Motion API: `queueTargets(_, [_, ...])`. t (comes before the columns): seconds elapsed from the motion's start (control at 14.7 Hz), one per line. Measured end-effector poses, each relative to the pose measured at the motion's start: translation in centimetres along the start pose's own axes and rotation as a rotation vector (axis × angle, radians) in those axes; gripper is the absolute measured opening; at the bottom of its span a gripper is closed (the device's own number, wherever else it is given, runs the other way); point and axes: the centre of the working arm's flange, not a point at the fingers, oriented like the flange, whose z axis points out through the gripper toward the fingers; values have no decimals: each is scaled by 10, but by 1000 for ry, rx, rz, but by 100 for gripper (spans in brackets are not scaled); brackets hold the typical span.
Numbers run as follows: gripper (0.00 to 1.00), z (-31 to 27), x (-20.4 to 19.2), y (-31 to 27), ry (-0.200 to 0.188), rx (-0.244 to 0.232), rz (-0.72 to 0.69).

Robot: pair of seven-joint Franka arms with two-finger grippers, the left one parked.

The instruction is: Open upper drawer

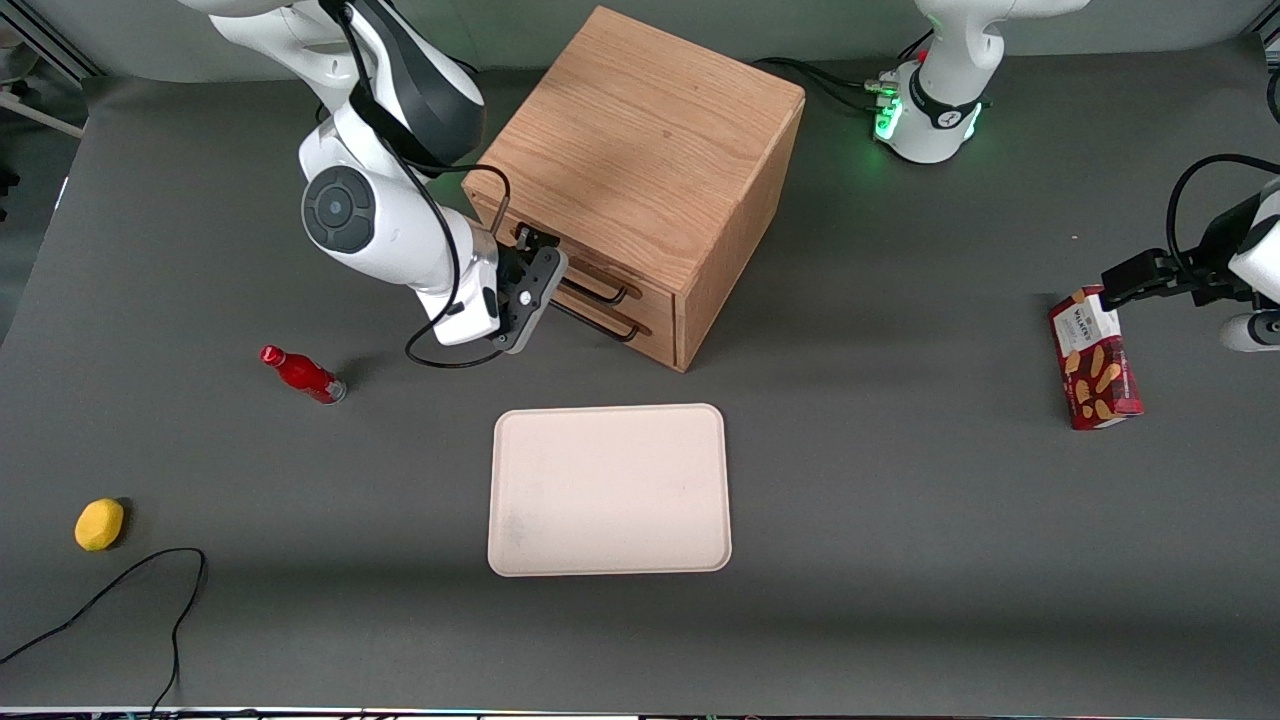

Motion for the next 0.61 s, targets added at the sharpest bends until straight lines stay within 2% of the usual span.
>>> queueTargets(0.61, [100,22,-2,5,-1,-4,-2])
